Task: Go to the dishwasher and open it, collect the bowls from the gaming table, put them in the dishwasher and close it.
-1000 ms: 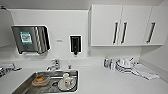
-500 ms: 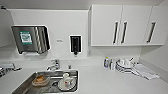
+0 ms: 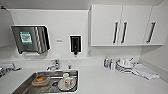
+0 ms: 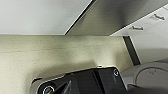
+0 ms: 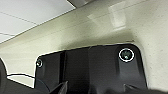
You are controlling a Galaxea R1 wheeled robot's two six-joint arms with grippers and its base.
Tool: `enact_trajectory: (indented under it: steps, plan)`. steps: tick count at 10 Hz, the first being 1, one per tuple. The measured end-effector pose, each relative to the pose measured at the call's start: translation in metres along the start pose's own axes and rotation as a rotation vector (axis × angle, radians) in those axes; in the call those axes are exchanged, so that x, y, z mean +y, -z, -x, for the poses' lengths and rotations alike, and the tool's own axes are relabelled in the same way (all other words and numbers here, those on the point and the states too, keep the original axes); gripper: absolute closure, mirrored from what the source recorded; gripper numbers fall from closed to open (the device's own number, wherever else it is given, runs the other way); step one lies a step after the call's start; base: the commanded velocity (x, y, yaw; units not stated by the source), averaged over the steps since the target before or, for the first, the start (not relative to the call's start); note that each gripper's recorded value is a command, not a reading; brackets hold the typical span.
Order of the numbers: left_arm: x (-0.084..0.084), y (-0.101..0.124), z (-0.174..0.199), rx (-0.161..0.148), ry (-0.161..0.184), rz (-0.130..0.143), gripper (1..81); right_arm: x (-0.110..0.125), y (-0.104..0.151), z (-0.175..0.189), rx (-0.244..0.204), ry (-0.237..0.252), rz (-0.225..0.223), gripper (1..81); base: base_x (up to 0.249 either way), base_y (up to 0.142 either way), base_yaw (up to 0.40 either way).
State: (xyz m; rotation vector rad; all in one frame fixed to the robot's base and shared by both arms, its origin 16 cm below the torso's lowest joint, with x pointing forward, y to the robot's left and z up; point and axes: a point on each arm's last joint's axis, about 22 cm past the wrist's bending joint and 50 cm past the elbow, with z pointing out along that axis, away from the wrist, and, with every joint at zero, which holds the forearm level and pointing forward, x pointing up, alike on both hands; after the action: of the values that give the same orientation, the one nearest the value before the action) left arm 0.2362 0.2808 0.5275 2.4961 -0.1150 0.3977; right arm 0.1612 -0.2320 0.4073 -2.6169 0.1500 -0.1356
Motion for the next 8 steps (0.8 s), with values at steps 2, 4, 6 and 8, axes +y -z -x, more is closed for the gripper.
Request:
enact_trajectory:
  steps: [2,4,6,8]
  plan:
    - [-0.008,0.006,0.001,-0.002,0.0,-0.014,1.0,-0.005,-0.001,-0.003,-0.001,0.003,-0.008,1.0,0.0,0.0,0.0]
    - [-0.01,0.007,0.0,0.001,-0.001,-0.018,1.0,-0.006,-0.002,-0.008,0.006,0.007,-0.011,1.0,0.0,0.0,0.0]
    - [-0.016,0.0,-0.008,0.016,-0.013,-0.019,1.0,-0.004,-0.01,-0.022,0.022,0.017,-0.015,1.0,0.0,0.0,0.0]
    - [-0.031,-0.004,-0.013,0.019,-0.013,-0.034,1.0,-0.003,-0.02,-0.039,0.036,0.023,-0.02,1.0,0.0,0.0,0.0]
